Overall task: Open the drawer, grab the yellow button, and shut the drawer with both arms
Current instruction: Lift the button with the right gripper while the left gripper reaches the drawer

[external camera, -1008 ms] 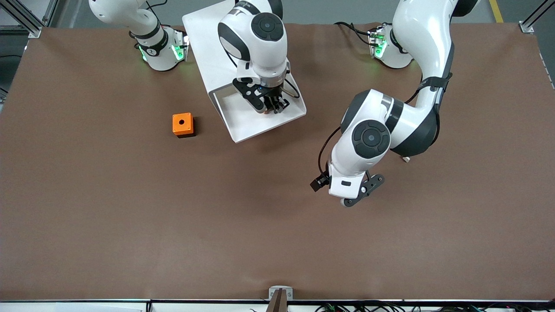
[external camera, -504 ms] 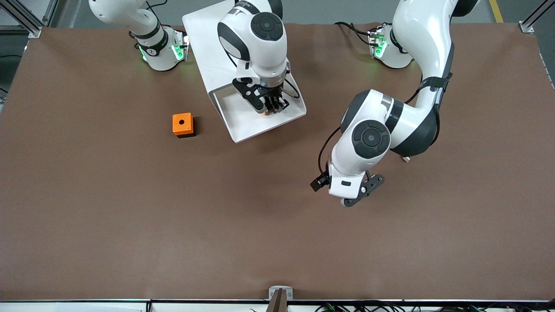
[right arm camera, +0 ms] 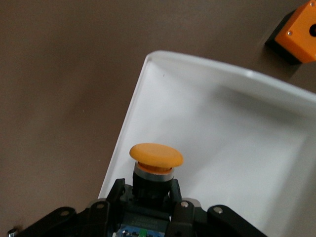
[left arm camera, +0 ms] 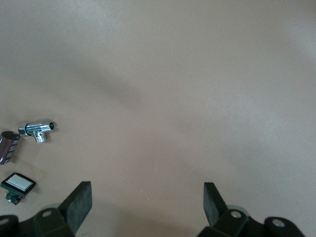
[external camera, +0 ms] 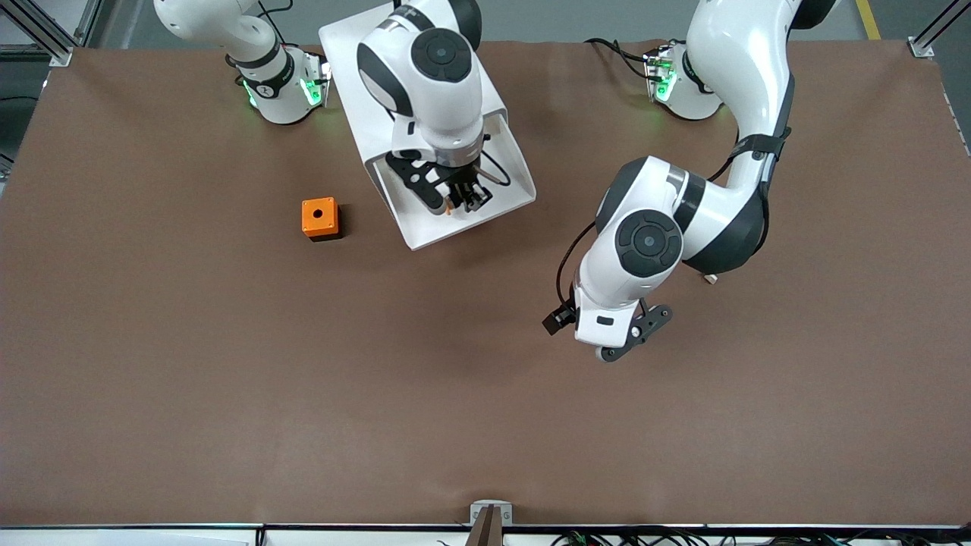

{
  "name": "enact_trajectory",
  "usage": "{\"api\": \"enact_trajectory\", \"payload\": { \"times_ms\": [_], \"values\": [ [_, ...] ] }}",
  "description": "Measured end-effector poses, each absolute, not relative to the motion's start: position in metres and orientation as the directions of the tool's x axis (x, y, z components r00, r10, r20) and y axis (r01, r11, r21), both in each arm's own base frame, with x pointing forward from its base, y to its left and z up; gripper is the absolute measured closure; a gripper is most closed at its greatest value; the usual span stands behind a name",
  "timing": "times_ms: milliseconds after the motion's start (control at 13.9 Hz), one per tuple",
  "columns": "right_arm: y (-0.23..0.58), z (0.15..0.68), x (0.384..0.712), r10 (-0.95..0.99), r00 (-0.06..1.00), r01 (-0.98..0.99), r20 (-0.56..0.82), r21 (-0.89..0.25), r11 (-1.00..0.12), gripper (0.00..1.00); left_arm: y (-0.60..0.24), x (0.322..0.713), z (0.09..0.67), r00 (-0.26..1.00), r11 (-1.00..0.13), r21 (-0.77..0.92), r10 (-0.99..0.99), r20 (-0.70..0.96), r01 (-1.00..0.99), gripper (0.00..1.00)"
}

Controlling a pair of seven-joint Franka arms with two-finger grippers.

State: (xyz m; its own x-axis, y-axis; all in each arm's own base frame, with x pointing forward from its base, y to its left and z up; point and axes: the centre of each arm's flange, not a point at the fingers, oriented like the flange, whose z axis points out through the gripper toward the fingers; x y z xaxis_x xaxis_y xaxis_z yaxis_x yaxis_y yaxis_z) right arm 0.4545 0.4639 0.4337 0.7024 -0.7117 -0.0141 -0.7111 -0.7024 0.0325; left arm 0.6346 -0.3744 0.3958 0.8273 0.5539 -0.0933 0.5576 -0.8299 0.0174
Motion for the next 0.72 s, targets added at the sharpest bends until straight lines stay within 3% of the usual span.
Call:
{"api": "enact_trajectory", "payload": {
  "times_ms": [720],
  "values": [
    [0.251,0.448,0.588,-0.440,0.895,-0.436,-0.074,0.063,-0.898,0.60,-0.470,0.564,0.386,0.904,-0.909,0.005,0.413,-0.114,0.416,0.00]
  ]
}}
